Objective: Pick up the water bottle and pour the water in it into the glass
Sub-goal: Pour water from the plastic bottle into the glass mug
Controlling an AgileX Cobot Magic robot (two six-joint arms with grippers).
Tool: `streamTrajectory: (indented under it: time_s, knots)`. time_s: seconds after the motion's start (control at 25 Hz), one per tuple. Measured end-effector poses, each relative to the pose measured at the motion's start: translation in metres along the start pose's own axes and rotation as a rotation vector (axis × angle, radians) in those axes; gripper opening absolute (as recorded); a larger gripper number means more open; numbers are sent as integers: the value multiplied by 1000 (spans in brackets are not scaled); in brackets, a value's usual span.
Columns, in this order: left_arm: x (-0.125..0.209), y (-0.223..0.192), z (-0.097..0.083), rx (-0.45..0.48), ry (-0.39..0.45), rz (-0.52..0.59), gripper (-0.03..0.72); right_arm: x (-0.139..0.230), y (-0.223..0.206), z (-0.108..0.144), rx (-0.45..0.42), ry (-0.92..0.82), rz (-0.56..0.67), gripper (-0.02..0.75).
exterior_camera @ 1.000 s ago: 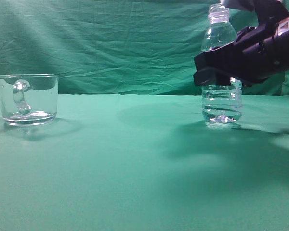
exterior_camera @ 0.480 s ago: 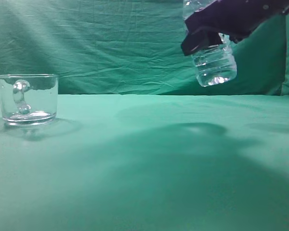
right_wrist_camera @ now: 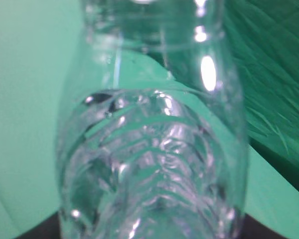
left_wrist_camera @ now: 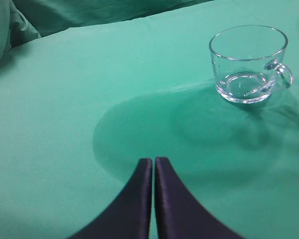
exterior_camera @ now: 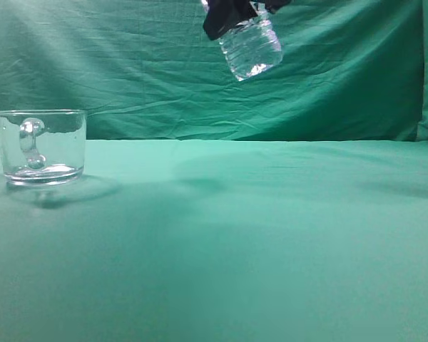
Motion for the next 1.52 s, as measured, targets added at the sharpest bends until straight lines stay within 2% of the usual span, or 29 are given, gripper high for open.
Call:
streamTrajectory:
  time_s: [0.24,0.64,1.04,1.52]
  knots:
    - [0,0,0,0,0,0,0,-12,-35,14,-29,60,-3,327]
    - [0,0,0,0,0,0,0,-15,-88,32,-44,265,46,327]
    - [0,0,0,0,0,0,0,-10,-108,66,-109,446,6,327]
    - [0,0,0,0,0,0,0,-14,-127,70,-106,555,-46,327]
Point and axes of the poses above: a point on each arm's last joint axis where the gripper is mounted, y pointing back along that axis away from the gripper, z along the wrist's bending axis when the last joint is at zero, x = y × z, the point moved 3 cm from there along -y, pointing out along that axis toward the gripper
